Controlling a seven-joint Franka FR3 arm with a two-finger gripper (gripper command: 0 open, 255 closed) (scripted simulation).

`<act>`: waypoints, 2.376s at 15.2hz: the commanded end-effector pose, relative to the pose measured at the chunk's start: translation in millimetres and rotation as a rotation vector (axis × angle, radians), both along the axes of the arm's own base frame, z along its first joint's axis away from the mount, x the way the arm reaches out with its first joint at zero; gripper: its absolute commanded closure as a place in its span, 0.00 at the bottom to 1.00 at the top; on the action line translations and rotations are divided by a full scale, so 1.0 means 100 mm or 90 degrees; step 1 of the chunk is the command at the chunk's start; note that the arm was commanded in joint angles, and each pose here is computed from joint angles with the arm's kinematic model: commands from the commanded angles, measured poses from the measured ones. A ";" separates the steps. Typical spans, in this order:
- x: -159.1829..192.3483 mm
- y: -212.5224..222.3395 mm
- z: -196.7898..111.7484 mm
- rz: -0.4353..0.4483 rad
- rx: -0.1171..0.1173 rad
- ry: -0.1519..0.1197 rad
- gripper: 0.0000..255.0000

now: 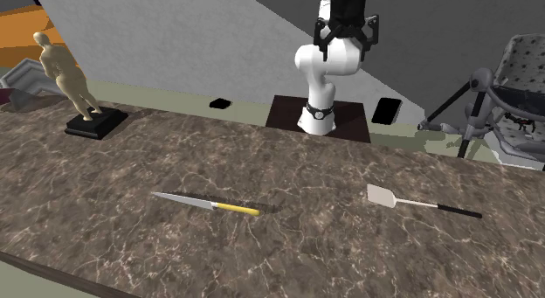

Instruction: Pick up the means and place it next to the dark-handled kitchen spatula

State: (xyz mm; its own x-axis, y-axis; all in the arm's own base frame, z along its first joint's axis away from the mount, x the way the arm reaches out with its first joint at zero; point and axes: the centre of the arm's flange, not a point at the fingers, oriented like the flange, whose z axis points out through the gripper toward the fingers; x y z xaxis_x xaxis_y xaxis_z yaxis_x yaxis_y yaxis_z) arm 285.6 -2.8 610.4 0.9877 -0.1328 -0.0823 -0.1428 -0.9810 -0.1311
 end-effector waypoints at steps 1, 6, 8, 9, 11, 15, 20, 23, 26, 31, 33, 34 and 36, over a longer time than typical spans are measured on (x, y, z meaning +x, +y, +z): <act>0.00 0.00 0.00 0.000 0.000 0.000 0.00; 0.56 -0.04 -0.29 -0.112 -0.011 0.005 0.00; 0.78 -0.08 -0.41 -0.157 -0.015 0.007 0.00; 0.89 -0.11 -0.47 -0.179 -0.017 0.008 0.00; 1.11 -0.18 -0.58 -0.224 -0.021 0.010 0.00; 1.52 -0.36 -0.82 -0.314 -0.030 0.014 0.00; 1.99 -0.67 -1.11 -0.426 -0.040 0.019 0.00; 2.24 -0.90 -1.29 -0.493 -0.047 0.022 0.00; 2.46 -1.15 -1.46 -0.560 -0.053 0.025 0.00; 2.77 -1.63 -1.75 -0.672 -0.064 0.030 0.00; 2.87 -1.83 -1.86 -0.717 -0.068 0.032 0.00; 2.91 -1.94 -1.92 -0.739 -0.070 0.033 0.00; 2.99 -2.15 -2.03 -0.784 -0.074 0.035 0.00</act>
